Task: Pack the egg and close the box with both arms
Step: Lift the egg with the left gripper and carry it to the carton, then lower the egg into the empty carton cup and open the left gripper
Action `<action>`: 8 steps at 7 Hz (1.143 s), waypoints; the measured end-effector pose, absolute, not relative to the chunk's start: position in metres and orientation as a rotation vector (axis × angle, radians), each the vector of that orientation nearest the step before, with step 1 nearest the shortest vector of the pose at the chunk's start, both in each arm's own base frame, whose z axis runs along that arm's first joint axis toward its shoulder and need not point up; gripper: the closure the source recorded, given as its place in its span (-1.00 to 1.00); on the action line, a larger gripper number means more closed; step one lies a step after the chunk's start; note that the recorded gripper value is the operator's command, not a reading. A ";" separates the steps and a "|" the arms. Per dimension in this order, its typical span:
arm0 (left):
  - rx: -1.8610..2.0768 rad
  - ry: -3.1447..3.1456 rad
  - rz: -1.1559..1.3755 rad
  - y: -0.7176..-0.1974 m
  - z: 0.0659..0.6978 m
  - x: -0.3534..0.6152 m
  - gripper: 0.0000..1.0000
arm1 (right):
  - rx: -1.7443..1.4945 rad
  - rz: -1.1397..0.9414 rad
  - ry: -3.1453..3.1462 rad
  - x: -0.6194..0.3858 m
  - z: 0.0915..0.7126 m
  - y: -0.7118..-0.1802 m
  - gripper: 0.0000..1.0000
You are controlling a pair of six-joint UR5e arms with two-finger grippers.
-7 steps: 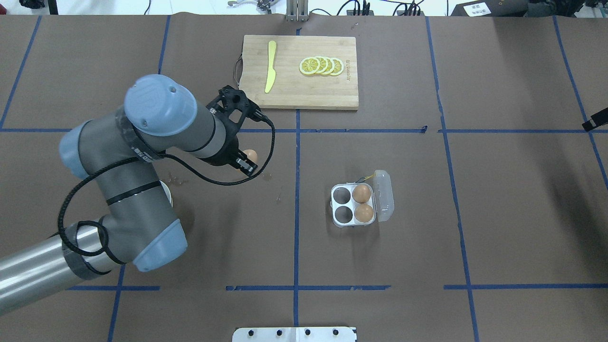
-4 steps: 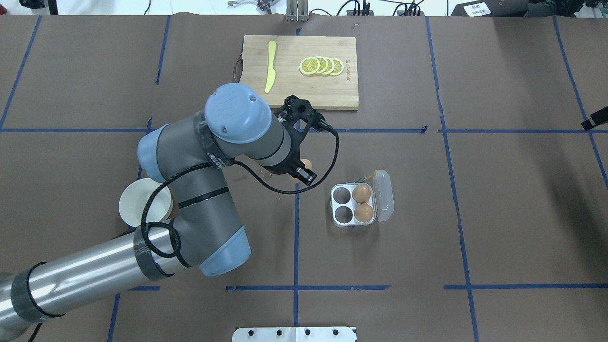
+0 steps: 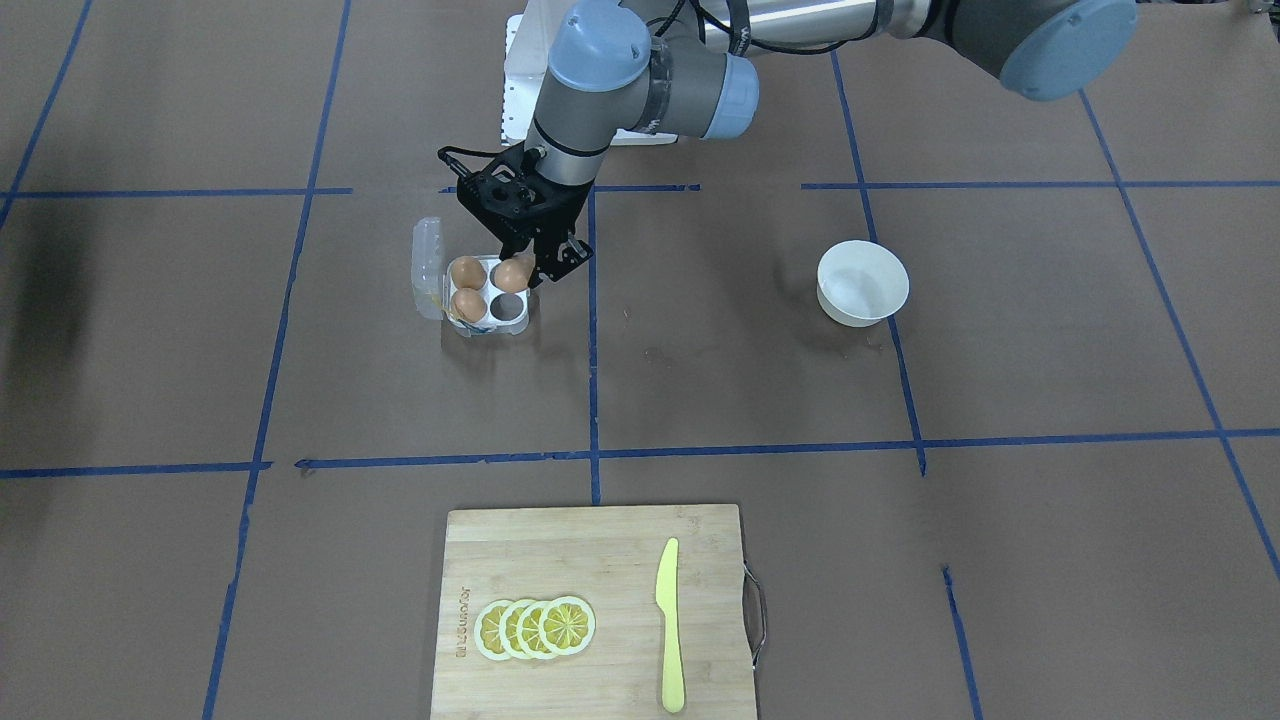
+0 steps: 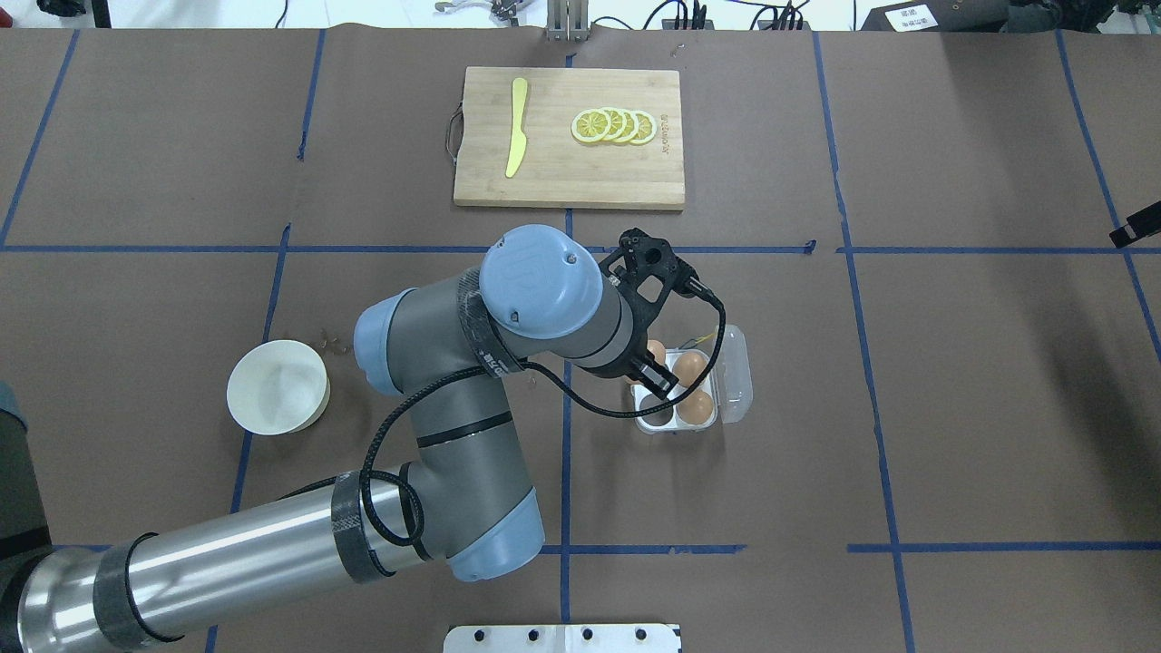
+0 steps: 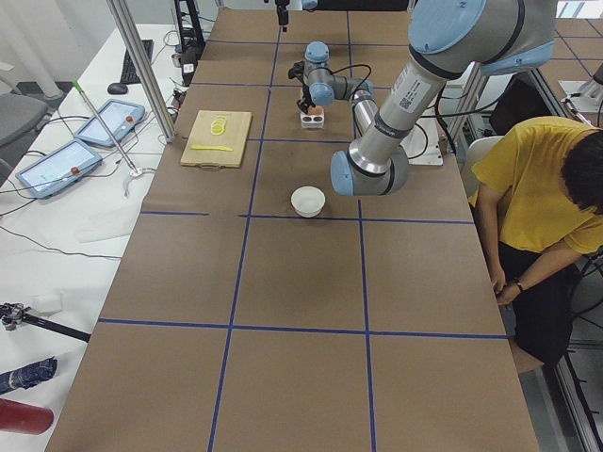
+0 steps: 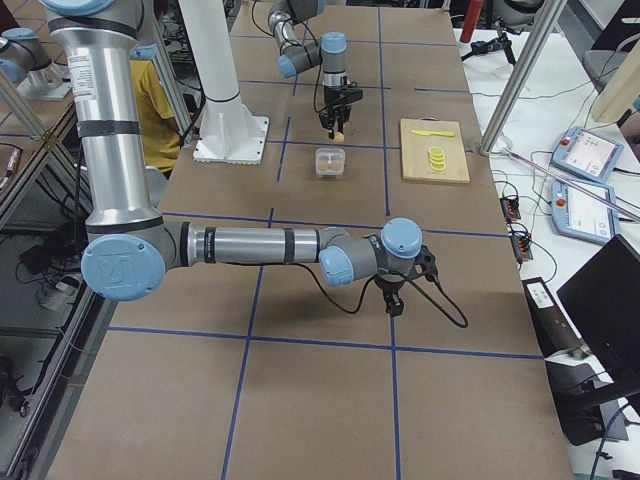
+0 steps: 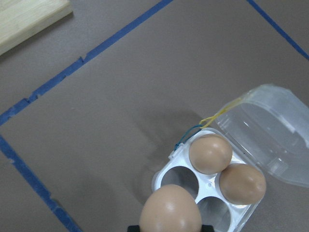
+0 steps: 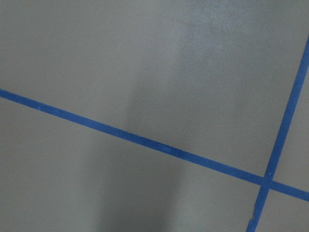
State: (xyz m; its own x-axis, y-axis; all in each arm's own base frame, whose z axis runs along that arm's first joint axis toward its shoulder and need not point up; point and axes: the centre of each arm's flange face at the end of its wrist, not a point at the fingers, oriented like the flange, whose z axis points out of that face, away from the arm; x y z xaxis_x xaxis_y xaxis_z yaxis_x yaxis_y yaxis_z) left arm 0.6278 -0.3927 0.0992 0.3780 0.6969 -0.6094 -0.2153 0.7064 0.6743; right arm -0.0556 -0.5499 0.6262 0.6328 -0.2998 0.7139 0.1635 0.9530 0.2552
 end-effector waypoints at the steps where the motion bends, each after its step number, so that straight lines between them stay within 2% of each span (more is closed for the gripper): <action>1: 0.555 1.020 0.610 -0.386 0.097 0.637 1.00 | 0.173 -0.266 -0.846 -0.056 0.626 -0.550 -1.00; 6: 0.515 1.022 0.580 -0.361 0.101 0.660 1.00 | 0.172 -0.264 -0.846 -0.056 0.626 -0.550 -1.00; 7: 0.513 1.023 0.581 -0.359 0.101 0.661 0.88 | 0.170 -0.260 -0.846 -0.056 0.626 -0.550 -1.00; 8: 0.512 1.024 0.582 -0.358 0.101 0.662 0.47 | 0.169 -0.256 -0.847 -0.056 0.626 -0.550 -1.00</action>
State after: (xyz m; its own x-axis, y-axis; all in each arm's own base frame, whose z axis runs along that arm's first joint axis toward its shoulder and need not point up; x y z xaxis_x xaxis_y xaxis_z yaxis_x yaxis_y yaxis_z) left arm 0.6616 -0.3577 0.1012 0.3963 0.6627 -0.6354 -0.2068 0.7387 0.6415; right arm -0.0556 -0.5500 0.6256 0.6344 -0.2899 0.7166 0.1563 0.9560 0.2483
